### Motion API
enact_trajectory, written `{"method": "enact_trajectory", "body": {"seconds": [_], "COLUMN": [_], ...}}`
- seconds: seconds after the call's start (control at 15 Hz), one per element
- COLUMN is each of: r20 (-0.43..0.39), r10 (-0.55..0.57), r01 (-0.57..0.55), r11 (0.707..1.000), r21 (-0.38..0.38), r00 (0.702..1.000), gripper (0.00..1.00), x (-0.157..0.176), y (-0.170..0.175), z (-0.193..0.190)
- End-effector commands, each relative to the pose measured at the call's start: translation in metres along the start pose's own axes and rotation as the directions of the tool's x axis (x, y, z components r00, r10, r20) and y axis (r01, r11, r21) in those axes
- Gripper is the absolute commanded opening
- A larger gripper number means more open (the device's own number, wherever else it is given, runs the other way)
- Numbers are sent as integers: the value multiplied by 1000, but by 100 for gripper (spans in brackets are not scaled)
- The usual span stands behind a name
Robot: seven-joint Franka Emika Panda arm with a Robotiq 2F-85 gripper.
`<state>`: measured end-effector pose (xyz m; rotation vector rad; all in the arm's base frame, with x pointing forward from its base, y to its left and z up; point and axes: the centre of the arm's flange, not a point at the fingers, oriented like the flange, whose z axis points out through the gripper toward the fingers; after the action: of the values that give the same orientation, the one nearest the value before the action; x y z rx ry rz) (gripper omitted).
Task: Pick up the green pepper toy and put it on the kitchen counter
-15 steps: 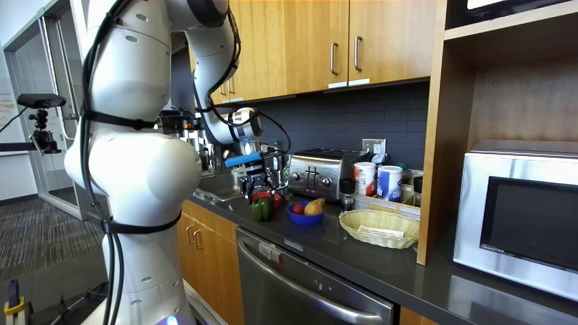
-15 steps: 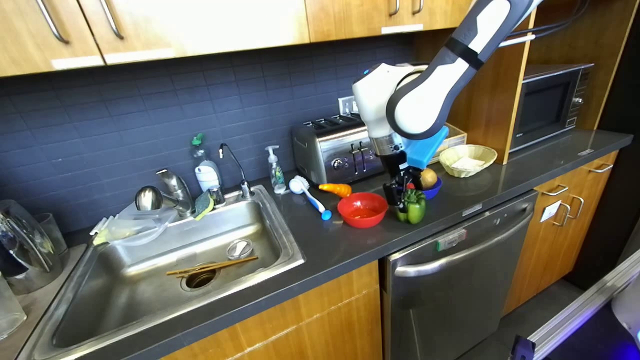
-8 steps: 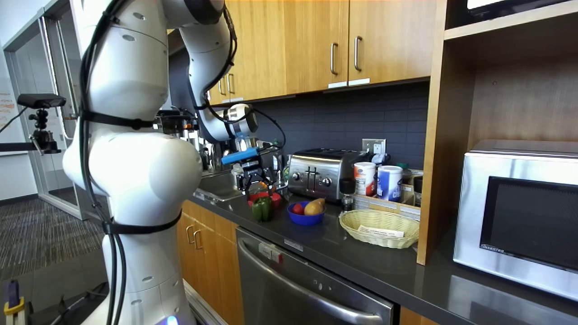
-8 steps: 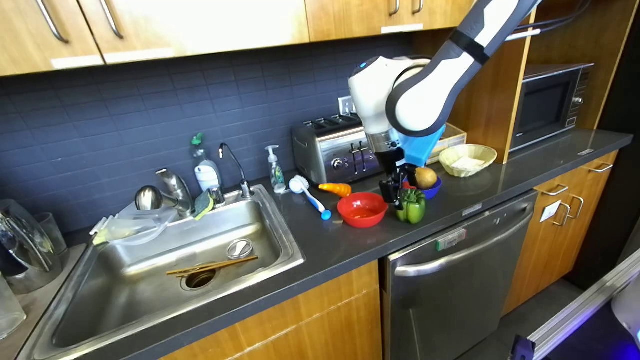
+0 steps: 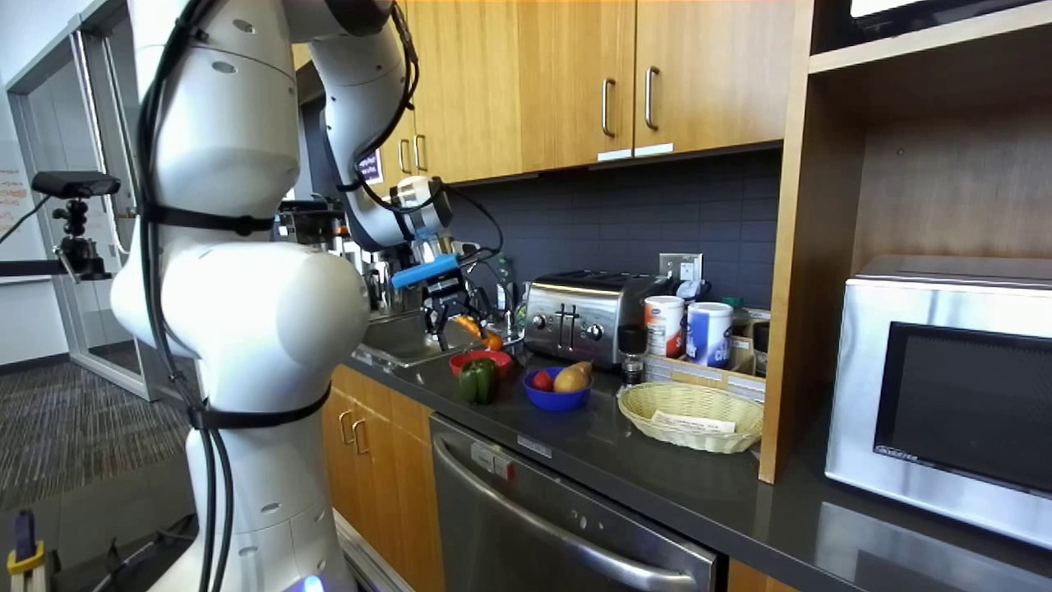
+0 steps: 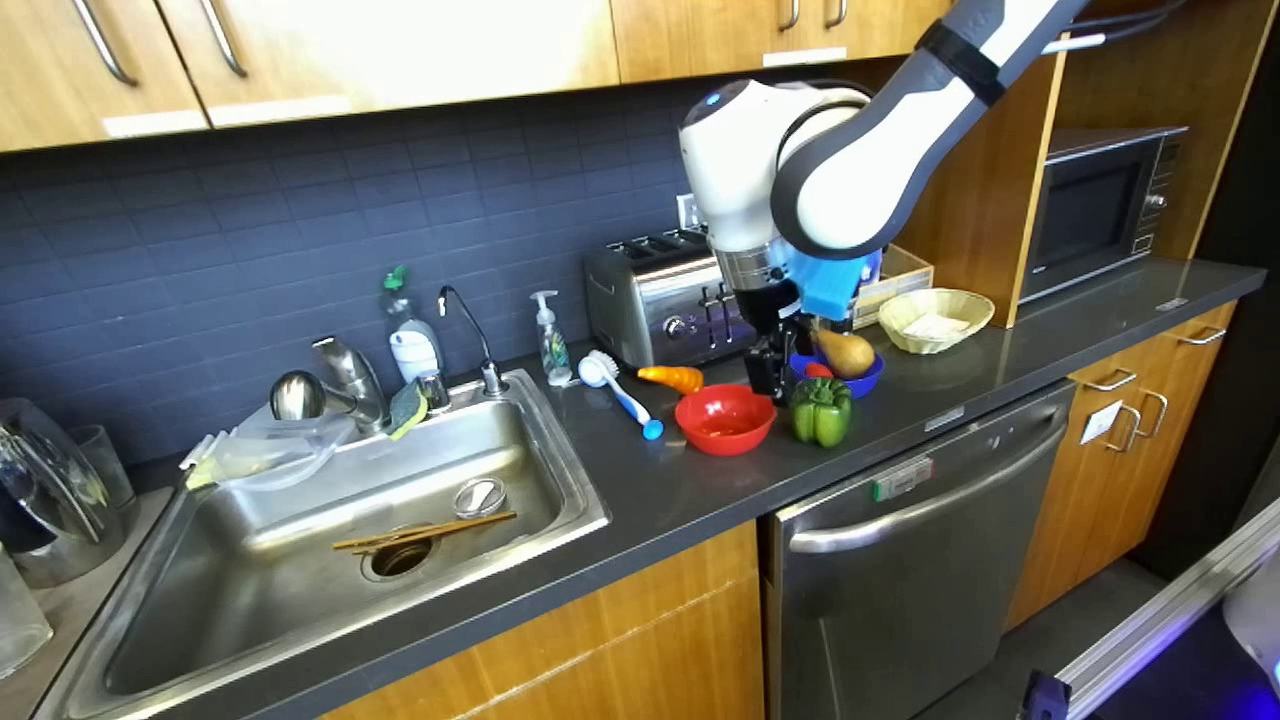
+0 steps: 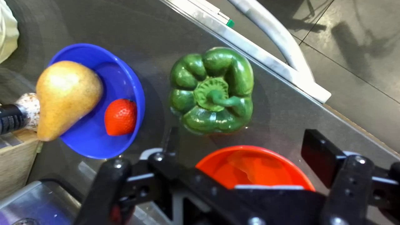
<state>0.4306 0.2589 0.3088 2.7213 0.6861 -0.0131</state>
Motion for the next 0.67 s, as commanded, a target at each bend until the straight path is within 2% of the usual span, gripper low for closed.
{"method": "enact_trajectory", "body": {"seconds": [0.0,0.6], "r20": [-12,-33], "r10": [-26,-120], "r01": [25,118], "r11": [999,992], "r21": [-22,-39], "r00": [1000,992], "gripper": [100,100], "x": [12,60], "y": [-1,-28], "z": [-5,-9]}}
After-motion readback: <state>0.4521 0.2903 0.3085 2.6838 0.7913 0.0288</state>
